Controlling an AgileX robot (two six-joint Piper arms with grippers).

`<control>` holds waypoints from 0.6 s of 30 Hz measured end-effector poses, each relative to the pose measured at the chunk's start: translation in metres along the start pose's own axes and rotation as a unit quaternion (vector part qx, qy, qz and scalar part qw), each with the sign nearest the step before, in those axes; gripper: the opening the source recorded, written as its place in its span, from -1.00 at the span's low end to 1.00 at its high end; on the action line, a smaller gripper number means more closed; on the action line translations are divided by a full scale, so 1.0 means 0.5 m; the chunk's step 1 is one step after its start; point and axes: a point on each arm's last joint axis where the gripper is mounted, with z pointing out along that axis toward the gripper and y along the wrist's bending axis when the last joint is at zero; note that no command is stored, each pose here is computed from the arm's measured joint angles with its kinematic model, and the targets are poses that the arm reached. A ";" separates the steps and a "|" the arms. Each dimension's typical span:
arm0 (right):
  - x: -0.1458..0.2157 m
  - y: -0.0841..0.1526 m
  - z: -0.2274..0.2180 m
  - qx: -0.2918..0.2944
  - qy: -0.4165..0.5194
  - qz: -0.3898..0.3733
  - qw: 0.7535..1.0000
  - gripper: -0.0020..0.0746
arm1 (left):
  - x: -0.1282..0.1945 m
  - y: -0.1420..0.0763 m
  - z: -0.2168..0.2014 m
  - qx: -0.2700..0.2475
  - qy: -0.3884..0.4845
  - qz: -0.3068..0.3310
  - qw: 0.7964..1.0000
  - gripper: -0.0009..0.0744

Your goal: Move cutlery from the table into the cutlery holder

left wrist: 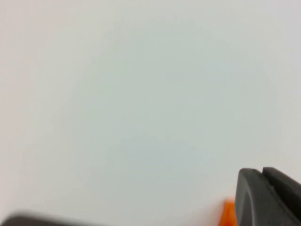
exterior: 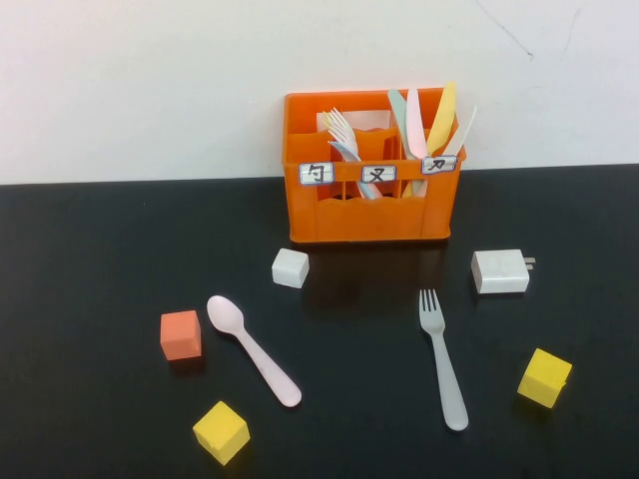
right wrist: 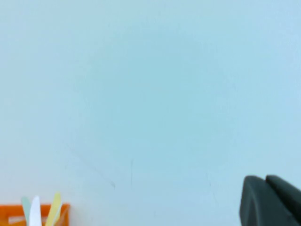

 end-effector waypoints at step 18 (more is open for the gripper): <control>0.083 0.012 0.063 -0.043 0.328 -0.022 0.944 -0.95 | 0.158 0.043 0.113 -0.142 0.364 -0.101 0.915 -0.98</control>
